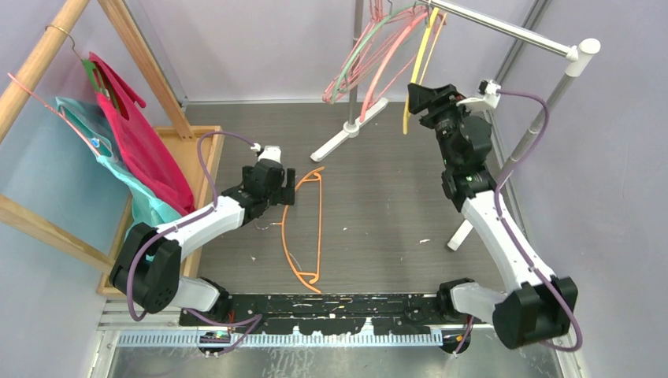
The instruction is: Organize the hangers
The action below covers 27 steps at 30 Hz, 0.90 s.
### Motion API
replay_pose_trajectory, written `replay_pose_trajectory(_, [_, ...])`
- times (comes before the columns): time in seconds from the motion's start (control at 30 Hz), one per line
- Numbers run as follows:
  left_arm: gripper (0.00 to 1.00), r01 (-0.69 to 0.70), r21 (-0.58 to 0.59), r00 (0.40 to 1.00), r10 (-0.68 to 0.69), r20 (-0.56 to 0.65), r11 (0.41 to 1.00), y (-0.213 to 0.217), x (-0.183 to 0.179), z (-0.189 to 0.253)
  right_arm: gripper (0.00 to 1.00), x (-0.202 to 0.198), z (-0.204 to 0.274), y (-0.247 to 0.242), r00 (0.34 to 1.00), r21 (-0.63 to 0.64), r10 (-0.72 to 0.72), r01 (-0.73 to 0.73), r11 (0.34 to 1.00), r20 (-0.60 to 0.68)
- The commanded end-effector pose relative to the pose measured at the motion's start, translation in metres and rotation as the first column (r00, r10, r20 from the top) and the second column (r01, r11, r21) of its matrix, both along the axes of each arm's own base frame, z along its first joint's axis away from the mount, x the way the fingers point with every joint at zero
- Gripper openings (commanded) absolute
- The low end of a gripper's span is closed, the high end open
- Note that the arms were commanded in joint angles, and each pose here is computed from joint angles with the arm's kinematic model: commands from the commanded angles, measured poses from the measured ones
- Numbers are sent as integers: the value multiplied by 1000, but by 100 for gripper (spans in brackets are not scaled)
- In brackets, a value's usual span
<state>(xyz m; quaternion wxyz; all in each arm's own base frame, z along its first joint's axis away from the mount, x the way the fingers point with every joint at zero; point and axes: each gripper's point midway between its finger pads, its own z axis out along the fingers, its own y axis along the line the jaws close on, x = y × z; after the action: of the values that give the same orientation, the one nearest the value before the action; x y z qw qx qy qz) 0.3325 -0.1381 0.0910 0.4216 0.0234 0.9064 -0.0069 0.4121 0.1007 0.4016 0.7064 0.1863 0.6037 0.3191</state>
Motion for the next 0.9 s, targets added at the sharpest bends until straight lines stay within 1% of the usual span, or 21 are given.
replay_pose_trajectory(0.0, [98,2,-36,997,1,82,999,-4,8,17,67,-23,-23,-9,996,-115,-73,68,991,-45])
replay_pose_trajectory(0.13, [98,-1,-34,996,4,87,999,-3,8,19,67,-44,-61,-3,982,-241,-142,109,964,-126])
replay_pose_trajectory(0.2, [98,0,-36,996,4,91,999,-3,8,20,67,-55,-79,3,975,-286,-151,100,953,-162])
replay_pose_trajectory(0.4, [98,19,-41,995,-15,100,999,-8,11,19,67,-82,-125,9,953,-366,-172,71,928,-251])
replay_pose_trajectory(0.53, [98,21,-41,994,-16,106,999,-7,11,19,66,-96,-163,26,940,-387,-101,-35,921,-326])
replay_pose_trajectory(0.67, [98,32,-51,992,-26,120,998,-8,11,21,66,-113,-199,65,915,-417,-7,-178,891,-404])
replay_pose_trajectory(0.77, [98,32,-57,994,-25,108,998,-8,11,19,65,-131,-222,106,893,-461,59,-286,840,-447])
replay_pose_trajectory(0.87, [98,31,-76,995,-23,101,997,-8,13,19,65,-155,-237,158,871,-511,135,-396,763,-473])
